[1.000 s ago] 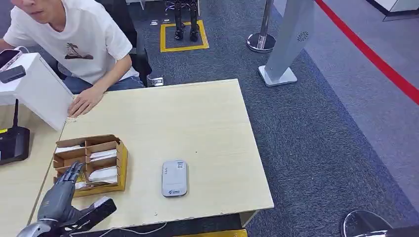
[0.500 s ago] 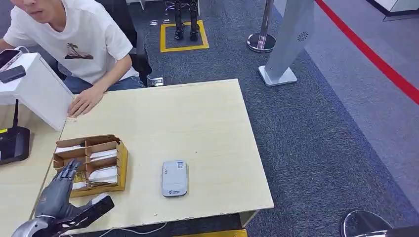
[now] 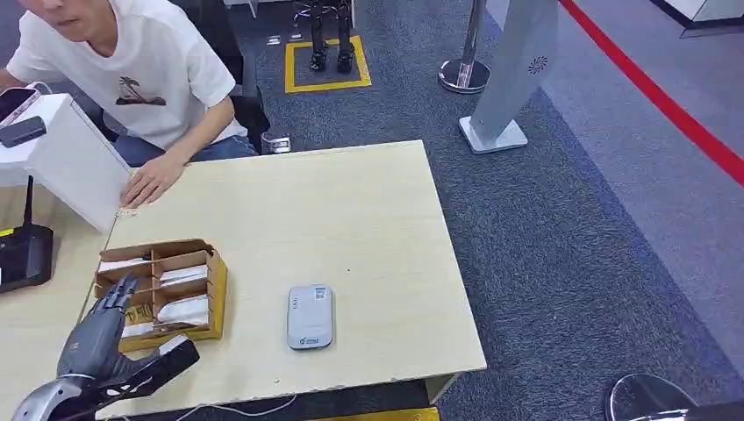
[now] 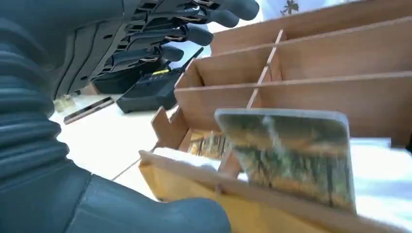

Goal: Pass the card to the sensor for recognition and then transmit it.

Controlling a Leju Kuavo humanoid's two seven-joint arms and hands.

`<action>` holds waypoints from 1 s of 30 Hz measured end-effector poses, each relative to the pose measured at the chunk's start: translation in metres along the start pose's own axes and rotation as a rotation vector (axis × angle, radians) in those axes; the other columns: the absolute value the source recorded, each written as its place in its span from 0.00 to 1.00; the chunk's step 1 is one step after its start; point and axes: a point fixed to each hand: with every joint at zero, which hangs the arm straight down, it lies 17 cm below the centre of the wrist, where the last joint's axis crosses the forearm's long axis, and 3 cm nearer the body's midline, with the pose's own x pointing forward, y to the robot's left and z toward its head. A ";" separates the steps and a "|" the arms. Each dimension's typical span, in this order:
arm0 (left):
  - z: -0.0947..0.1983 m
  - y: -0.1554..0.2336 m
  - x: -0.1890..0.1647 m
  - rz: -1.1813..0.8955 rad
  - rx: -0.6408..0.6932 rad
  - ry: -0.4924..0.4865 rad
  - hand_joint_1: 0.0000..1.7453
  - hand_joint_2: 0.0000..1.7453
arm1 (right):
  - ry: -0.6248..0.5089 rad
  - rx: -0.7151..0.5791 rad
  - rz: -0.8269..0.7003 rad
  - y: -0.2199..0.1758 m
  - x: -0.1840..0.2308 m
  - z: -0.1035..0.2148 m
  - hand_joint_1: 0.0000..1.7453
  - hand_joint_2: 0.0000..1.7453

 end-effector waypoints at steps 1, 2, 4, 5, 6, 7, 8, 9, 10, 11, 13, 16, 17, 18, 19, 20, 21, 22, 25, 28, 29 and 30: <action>-0.001 0.001 0.000 -0.003 -0.002 0.000 0.00 1.00 | 0.000 0.003 0.000 0.001 0.000 0.000 0.00 0.00; -0.002 0.002 0.000 -0.005 -0.002 0.000 0.00 1.00 | 0.000 0.003 0.001 0.001 0.000 0.000 0.00 0.00; -0.003 0.001 -0.001 -0.007 -0.004 0.001 0.00 1.00 | 0.001 0.003 0.003 0.001 0.000 0.000 0.00 0.00; -0.003 0.001 -0.001 -0.007 -0.007 0.002 0.00 1.00 | 0.002 0.002 0.003 0.000 -0.001 0.000 0.00 0.00; -0.003 0.001 -0.001 -0.007 -0.008 0.002 0.00 1.00 | 0.003 0.002 0.003 0.000 -0.001 0.000 0.00 0.00; -0.003 0.001 -0.001 -0.007 -0.008 0.002 0.00 1.00 | 0.003 0.001 0.003 0.000 -0.001 0.000 0.00 0.00; -0.003 0.000 -0.001 -0.007 -0.009 0.002 0.00 1.00 | 0.003 0.001 0.004 0.000 -0.001 0.000 0.00 0.00; -0.003 0.000 -0.001 -0.006 -0.010 0.002 0.00 1.00 | 0.002 0.001 0.005 0.000 -0.001 0.000 0.00 0.00; -0.003 0.000 -0.001 -0.005 -0.011 0.001 0.00 1.00 | 0.002 0.002 0.006 0.000 -0.001 0.000 0.00 0.00; -0.003 -0.001 0.000 -0.004 -0.012 -0.002 0.00 1.00 | 0.002 0.002 0.006 0.001 -0.001 0.000 0.00 0.00; -0.004 -0.002 0.002 0.003 -0.012 -0.009 0.00 1.00 | 0.002 0.002 0.006 0.000 -0.001 0.000 0.00 0.00; -0.008 -0.005 0.015 0.024 -0.009 -0.031 0.00 1.00 | 0.000 0.003 0.008 0.001 0.000 0.000 0.00 0.00; -0.009 -0.006 0.019 0.030 -0.009 -0.041 0.00 1.00 | -0.001 0.003 0.008 0.001 0.000 0.000 0.00 0.00; -0.011 -0.006 0.024 0.035 -0.009 -0.051 0.00 1.00 | -0.001 0.003 0.008 0.001 0.000 0.000 0.00 0.00; -0.012 -0.007 0.029 0.038 -0.010 -0.059 0.00 1.00 | -0.002 0.003 0.008 0.001 0.000 0.000 0.00 0.00; -0.013 -0.008 0.034 0.042 -0.012 -0.068 0.00 1.00 | -0.002 0.002 0.008 0.001 0.000 0.000 0.00 0.00; -0.014 -0.010 0.037 0.046 -0.014 -0.074 0.00 1.00 | -0.002 0.002 0.008 0.001 0.000 0.000 0.00 0.00; -0.015 -0.011 0.042 0.049 -0.015 -0.084 0.00 1.00 | -0.002 0.002 0.009 0.001 0.000 0.000 0.00 0.00; -0.016 -0.014 0.051 0.055 -0.018 -0.102 0.00 1.00 | -0.002 0.001 0.012 0.000 0.000 0.000 0.00 0.00; -0.017 -0.016 0.058 0.061 -0.021 -0.112 0.00 1.00 | -0.002 0.001 0.012 0.000 0.000 0.000 0.00 0.00; -0.017 -0.017 0.059 0.062 -0.021 -0.114 0.00 1.00 | -0.002 0.001 0.012 0.000 0.000 0.000 0.00 0.00; -0.018 -0.017 0.060 0.063 -0.022 -0.117 0.00 1.00 | -0.002 0.001 0.012 0.000 0.000 0.000 0.00 0.00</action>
